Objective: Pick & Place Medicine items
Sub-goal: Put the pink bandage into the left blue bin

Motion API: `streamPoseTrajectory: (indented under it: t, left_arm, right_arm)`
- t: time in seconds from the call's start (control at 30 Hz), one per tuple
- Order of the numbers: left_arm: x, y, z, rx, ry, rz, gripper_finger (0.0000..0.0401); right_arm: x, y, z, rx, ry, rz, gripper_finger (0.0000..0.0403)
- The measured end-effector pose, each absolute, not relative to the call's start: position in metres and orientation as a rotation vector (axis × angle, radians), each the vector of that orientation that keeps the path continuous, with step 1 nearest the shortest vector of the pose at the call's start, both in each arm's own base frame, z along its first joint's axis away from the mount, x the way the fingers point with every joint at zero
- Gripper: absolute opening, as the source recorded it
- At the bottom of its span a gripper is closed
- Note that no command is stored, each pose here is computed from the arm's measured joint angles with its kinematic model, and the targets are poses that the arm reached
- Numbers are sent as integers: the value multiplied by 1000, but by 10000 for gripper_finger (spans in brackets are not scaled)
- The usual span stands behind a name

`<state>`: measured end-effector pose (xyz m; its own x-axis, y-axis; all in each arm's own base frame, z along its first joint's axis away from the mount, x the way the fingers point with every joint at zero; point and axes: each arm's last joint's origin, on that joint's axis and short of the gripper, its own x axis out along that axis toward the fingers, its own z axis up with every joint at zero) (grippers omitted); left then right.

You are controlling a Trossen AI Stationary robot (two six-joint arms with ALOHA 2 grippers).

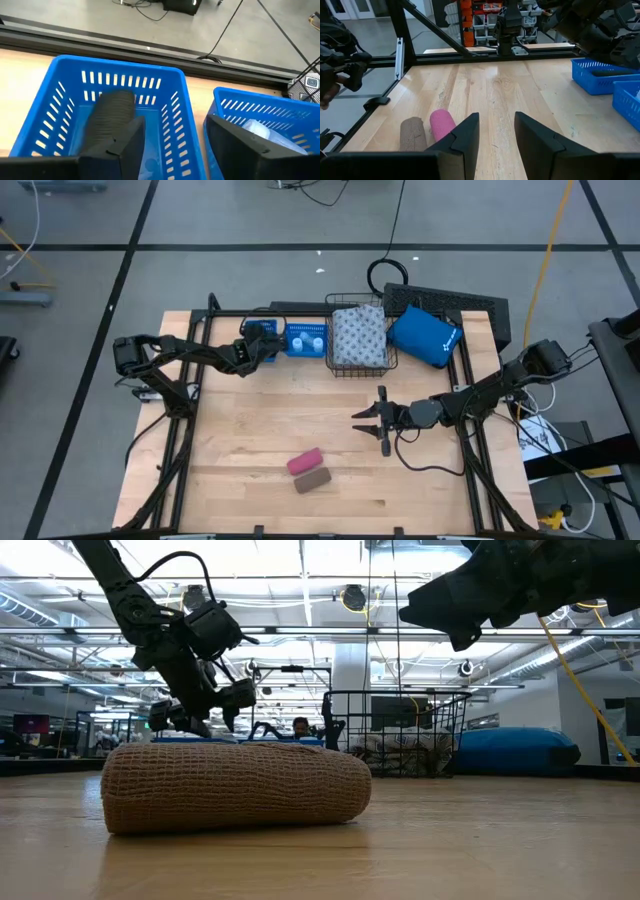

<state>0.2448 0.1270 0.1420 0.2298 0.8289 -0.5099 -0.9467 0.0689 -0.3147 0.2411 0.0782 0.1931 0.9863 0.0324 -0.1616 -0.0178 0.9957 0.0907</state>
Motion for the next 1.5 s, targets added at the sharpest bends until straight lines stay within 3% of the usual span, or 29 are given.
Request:
streamPoseTrajectory:
  t: [0.17, 0.3, 0.4, 0.67, 0.9, 1.03, 1.2, 1.3, 1.5]
  left_arm:
    - [245, 127, 143, -679, 225, 1324, 218]
    - [248, 125, 161, -633, 247, 1168, 208]
    - [250, 116, 183, -576, 265, 943, 200]
    - [251, 49, 241, -544, 230, 121, 181]
    - [257, -38, 246, -444, 254, -343, 180]
    - [263, -78, 242, -431, 354, -294, 180]
    - [274, -112, 262, -281, 661, -14, 187]
    - [285, -126, 265, -207, 808, 106, 214]
    - [315, -147, 241, -156, 987, 137, 288]
  right_arm:
    - [241, 78, 193, 89, 164, 26, 116]
    - [241, 78, 193, 89, 164, 27, 116]
    - [241, 78, 193, 89, 164, 27, 116]
    - [241, 78, 193, 89, 164, 27, 116]
    - [241, 78, 193, 89, 163, 27, 116]
    - [241, 78, 194, 90, 161, 27, 116]
    - [241, 78, 193, 89, 162, 26, 116]
    - [241, 78, 193, 89, 162, 26, 116]
    - [241, 78, 193, 89, 162, 26, 116]
